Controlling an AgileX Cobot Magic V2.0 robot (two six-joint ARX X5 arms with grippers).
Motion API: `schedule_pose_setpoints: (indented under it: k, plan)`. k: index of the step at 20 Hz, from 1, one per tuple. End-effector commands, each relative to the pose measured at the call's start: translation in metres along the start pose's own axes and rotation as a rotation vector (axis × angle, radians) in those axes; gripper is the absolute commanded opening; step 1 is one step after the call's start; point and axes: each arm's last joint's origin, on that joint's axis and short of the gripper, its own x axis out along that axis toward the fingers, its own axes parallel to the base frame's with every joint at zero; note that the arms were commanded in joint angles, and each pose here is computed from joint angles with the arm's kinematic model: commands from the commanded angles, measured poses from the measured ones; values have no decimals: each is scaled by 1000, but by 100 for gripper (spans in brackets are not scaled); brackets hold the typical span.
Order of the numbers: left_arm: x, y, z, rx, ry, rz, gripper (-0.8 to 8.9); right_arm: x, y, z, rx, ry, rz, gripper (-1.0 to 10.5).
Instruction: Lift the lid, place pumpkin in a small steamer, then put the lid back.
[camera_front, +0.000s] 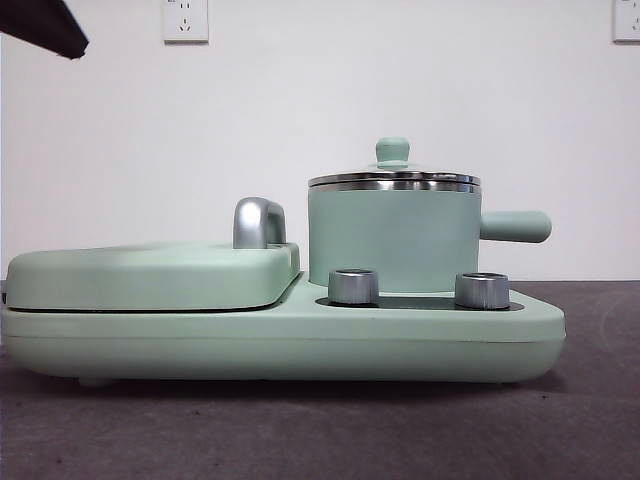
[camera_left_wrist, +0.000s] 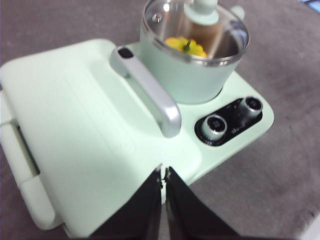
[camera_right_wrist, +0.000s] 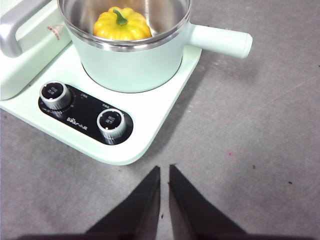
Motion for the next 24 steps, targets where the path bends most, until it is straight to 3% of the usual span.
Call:
schedule_pose_setpoints:
  k: [1, 8, 10, 14, 17, 20, 24]
  plan:
    - [-1, -1, 3, 24, -18, -7, 7, -1, 1, 2, 6, -11, 6, 19]
    - [-4, -1, -1, 31, -19, -3, 7, -1, 1, 2, 6, -11, 6, 19]
    - [-7, 6, -26, 25, -133, 31, 7, -1, 1, 2, 6, -11, 6, 19]
    - [-1, 38, -100, -36, -371, 376, 7, -1, 1, 2, 6, -11, 6, 19]
    - [10, 55, -139, -99, -386, 581, 7, -1, 1, 2, 7, -11, 6, 19]
    - [17, 68, -159, -141, -459, 680, 7, -1, 1, 2, 7, -11, 6, 19]
    - [13, 73, -158, -156, -473, 740, 7, -1, 1, 2, 7, -14, 6, 19]
